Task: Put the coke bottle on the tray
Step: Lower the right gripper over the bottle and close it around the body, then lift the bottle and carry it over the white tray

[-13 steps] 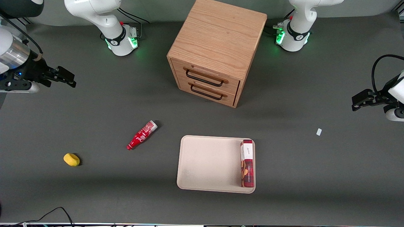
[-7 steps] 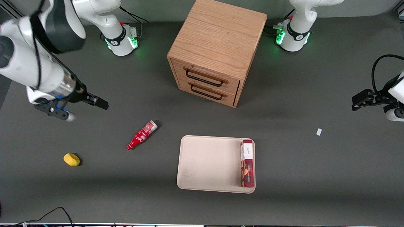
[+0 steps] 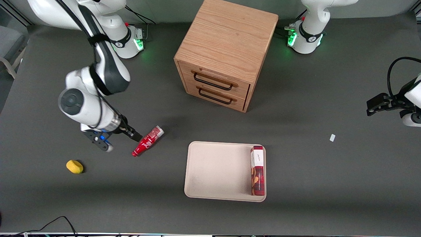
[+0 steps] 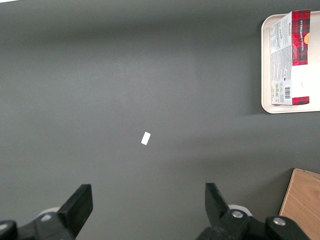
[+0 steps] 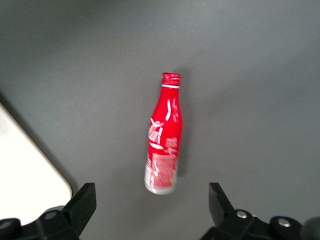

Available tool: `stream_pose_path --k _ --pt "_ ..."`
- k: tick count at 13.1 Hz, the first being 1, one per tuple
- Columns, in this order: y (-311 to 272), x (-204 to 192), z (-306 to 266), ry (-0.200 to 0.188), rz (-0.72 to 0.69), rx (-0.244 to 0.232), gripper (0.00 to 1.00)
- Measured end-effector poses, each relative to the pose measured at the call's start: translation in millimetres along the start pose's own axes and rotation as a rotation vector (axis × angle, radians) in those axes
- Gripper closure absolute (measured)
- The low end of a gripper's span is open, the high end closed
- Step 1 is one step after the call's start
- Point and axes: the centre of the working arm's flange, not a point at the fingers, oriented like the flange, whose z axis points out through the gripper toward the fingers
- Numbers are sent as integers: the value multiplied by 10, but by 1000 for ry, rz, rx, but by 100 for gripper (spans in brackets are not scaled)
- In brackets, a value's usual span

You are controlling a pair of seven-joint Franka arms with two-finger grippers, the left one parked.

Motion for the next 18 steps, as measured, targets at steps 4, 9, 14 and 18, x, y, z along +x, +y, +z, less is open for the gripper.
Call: stream_pose_path --k 4,9,14,18 --pt "116 -63 962 7 63 4 0" --pt "119 -29 1337 18 82 20 0" --pt "126 -35 1466 27 64 10 29" --pt "86 -14 1426 38 49 14 45"
